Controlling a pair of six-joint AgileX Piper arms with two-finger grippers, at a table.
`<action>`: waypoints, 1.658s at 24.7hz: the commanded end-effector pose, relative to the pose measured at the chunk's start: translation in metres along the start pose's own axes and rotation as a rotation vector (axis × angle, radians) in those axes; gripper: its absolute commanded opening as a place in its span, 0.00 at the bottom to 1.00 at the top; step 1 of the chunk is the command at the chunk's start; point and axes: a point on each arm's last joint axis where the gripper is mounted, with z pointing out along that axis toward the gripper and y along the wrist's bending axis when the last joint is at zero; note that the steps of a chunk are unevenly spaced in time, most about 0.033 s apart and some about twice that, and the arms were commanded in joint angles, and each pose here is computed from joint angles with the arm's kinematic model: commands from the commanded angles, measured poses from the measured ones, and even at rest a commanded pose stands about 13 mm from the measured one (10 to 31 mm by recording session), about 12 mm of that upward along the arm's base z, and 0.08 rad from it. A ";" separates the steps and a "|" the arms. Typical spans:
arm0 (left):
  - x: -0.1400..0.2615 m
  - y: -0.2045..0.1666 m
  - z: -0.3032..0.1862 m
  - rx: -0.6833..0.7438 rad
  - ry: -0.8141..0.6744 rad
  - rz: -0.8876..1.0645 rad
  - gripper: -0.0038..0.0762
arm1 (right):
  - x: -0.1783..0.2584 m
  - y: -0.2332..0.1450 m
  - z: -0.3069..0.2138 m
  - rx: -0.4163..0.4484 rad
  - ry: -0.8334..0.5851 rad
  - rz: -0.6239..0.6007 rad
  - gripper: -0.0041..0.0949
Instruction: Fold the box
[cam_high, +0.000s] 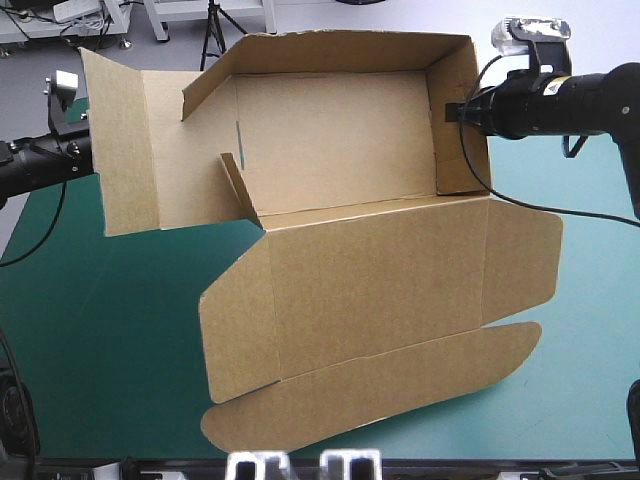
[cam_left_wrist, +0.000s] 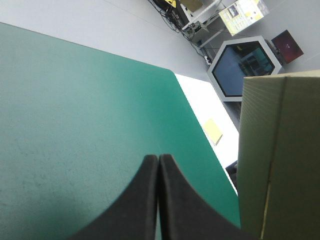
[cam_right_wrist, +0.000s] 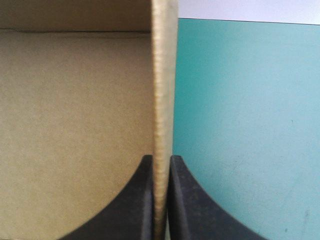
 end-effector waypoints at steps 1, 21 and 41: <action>0.001 -0.044 -0.015 0.098 -0.006 0.061 0.04 | -0.013 0.011 -0.024 -0.033 -0.149 0.018 0.02; 0.026 -0.093 0.005 0.204 0.114 0.110 0.04 | -0.014 -0.003 -0.025 0.126 -0.158 -0.045 0.03; 0.040 -0.112 0.021 0.281 0.189 0.145 0.04 | -0.015 -0.006 0.021 0.130 -0.109 -0.035 0.03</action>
